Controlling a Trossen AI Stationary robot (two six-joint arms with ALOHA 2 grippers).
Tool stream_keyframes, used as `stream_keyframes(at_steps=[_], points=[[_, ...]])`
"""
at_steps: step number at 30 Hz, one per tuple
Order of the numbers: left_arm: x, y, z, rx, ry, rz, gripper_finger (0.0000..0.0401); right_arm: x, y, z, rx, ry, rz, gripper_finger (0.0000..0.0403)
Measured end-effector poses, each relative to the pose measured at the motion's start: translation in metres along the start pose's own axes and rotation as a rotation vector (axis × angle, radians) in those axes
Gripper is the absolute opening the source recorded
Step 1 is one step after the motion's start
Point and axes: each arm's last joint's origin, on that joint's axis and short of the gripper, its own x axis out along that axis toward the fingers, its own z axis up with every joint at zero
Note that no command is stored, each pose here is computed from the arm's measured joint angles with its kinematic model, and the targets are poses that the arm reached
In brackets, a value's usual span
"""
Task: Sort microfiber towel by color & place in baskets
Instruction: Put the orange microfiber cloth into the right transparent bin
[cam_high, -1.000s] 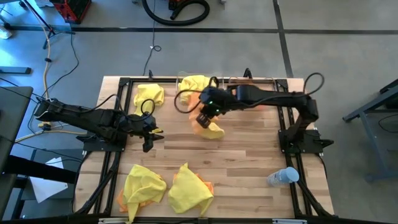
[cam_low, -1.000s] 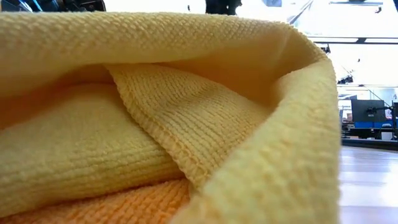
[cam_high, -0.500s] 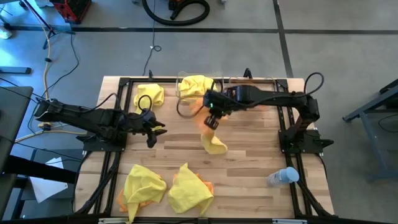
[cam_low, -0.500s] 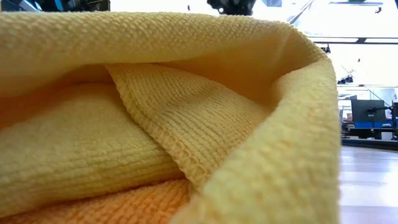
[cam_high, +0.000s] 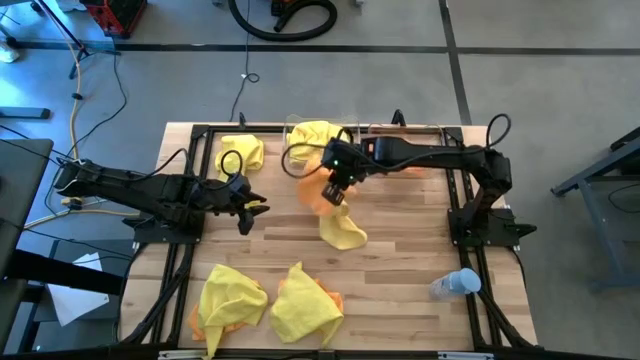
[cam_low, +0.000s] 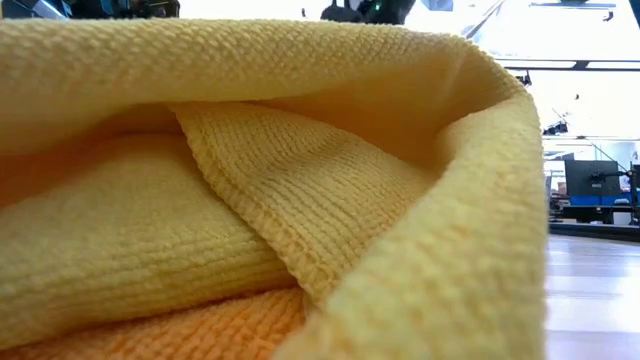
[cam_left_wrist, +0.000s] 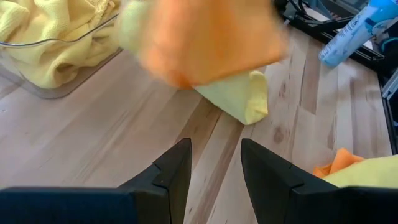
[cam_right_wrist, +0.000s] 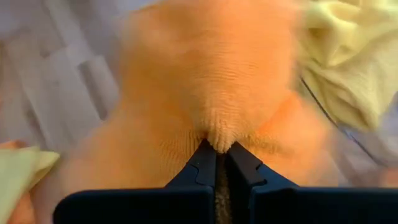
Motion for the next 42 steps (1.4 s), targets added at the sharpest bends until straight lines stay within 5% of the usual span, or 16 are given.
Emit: stream_keyframes(at_steps=[3,16,26,42], points=[[0.0,0.0,0.0,0.001,0.001,0.001,0.0129,0.004,0.003,0.001,0.029,-0.016,0.075,0.0001],[0.0,0.0,0.0,0.029,0.006,0.0,0.0129,0.051,-0.001,-0.028,0.15,-0.061,0.011,0.0063],[0.0,0.0,-0.001,0.071,0.008,-0.001,0.0129,0.086,-0.011,-0.068,0.303,-0.016,-0.005,0.0052],[0.0,0.0,-0.001,0.071,0.012,-0.008,0.0129,0.094,-0.014,-0.08,0.337,0.002,-0.015,0.0125]])
